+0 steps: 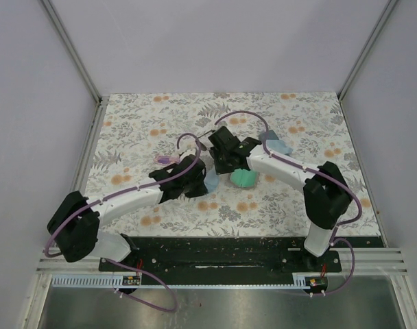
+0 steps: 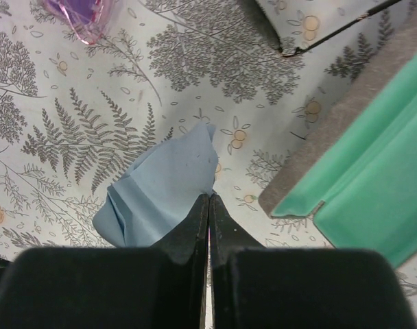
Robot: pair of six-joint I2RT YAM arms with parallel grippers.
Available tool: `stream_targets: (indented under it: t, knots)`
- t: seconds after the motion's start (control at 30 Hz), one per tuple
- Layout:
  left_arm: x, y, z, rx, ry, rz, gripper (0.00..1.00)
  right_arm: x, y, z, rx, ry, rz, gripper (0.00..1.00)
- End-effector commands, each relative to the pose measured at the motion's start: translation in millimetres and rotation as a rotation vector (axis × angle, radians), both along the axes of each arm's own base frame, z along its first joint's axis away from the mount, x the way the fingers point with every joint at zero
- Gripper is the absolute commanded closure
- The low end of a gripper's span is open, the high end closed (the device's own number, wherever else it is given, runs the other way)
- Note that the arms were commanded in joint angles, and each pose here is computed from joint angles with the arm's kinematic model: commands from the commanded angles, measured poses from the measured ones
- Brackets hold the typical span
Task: Organize the sunglasses
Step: Place the folded cleaning cloth in the sunglasses case.
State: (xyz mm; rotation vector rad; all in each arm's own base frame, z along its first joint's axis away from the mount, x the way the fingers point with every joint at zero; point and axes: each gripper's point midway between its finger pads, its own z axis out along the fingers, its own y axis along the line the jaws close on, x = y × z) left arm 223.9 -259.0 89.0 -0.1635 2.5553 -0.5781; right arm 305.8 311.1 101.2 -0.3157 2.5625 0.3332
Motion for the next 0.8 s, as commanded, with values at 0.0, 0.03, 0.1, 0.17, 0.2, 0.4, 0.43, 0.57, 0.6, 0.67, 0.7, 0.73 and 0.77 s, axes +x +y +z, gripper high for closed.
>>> stream_targets:
  t: [0.0, 0.03, 0.1, 0.17, 0.2, 0.4, 0.43, 0.57, 0.6, 0.67, 0.7, 0.73, 0.77]
  knots:
    - [21, -33, 30, -0.070, -0.075, -0.006, 1.00, 4, -23, 27, 0.018, -0.038, -0.011, 1.00]
    - [23, -37, 33, -0.074, -0.081, -0.006, 1.00, 5, -27, 29, 0.016, -0.042, -0.016, 1.00]
    - [25, -46, 35, -0.076, -0.083, -0.018, 1.00, 8, -36, 32, 0.006, -0.045, -0.026, 1.00]
    - [30, -55, 37, -0.085, -0.087, -0.024, 1.00, 10, -47, 35, -0.005, -0.051, -0.037, 1.00]
    - [31, -61, 40, -0.094, -0.093, -0.029, 1.00, 12, -51, 36, -0.008, -0.055, -0.042, 1.00]
    - [43, -92, 40, -0.105, -0.102, -0.057, 1.00, 18, -76, 36, -0.036, -0.055, -0.075, 1.00]
    - [45, -96, 39, -0.105, -0.099, -0.056, 1.00, 20, -79, 36, -0.037, -0.057, -0.081, 1.00]
    - [53, -112, 33, -0.113, -0.099, -0.054, 1.00, 27, -95, 33, -0.052, -0.052, -0.104, 1.00]
    - [55, -116, 32, -0.115, -0.098, -0.053, 1.00, 29, -100, 33, -0.053, -0.052, -0.117, 1.00]
    - [58, -126, 33, -0.125, -0.101, -0.059, 1.00, 34, -108, 31, -0.058, -0.048, -0.133, 1.00]
    - [59, -130, 33, -0.125, -0.101, -0.063, 1.00, 36, -111, 30, -0.062, -0.044, -0.138, 1.00]
    - [60, -134, 31, -0.124, -0.100, -0.063, 1.00, 38, -116, 29, -0.065, -0.043, -0.148, 1.00]
    - [61, -137, 28, -0.121, -0.096, -0.067, 1.00, 41, -120, 28, -0.064, -0.039, -0.153, 1.00]
